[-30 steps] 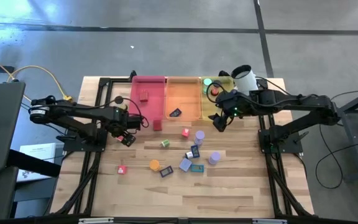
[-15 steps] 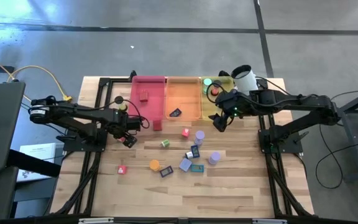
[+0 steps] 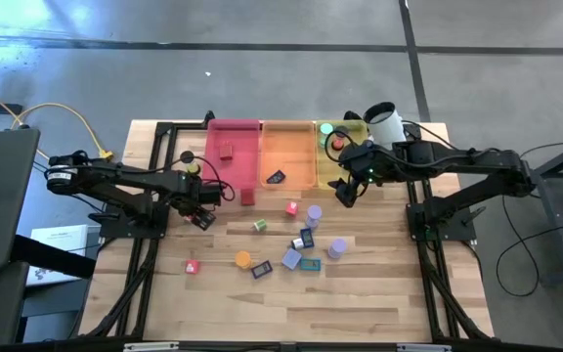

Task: Pick & Place Office items
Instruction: Put the pink and white charger adapter into the pink bin

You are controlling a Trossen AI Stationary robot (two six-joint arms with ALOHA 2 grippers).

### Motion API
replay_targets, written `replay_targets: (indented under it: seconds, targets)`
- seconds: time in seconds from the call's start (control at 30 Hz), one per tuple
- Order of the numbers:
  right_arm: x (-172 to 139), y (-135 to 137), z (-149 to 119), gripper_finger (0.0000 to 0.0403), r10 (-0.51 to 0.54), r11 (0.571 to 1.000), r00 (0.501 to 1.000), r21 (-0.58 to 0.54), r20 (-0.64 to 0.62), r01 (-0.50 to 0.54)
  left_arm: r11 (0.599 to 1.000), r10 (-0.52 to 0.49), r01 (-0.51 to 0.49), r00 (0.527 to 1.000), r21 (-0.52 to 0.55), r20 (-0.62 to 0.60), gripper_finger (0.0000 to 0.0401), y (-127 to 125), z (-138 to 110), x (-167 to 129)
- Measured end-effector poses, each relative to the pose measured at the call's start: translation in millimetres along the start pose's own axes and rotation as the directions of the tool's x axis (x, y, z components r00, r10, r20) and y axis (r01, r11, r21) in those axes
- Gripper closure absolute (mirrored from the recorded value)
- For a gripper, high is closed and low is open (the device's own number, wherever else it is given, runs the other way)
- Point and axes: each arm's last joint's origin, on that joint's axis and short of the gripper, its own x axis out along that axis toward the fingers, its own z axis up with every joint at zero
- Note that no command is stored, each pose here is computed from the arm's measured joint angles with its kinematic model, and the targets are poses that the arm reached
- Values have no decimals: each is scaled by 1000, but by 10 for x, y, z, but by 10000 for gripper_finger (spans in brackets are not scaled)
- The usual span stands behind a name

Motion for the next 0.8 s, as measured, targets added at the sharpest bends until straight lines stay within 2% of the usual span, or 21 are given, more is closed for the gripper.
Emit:
replay_targets:
  seconds: [0.23,0.63,0.8]
  targets:
    - [-1,0,1,97,0,1000,1000,0,0,0,1000,-1,1,1000,-5,-3,284,0,-1,-2]
    - [-2,0,1,97,1,1000,1000,1,0,-1,999,-40,40,998,-2,-41,280,-4,-17,-10]
    - [-2,0,1,97,1,1000,1000,3,0,-1,998,-70,70,997,-3,-23,281,23,-36,-98]
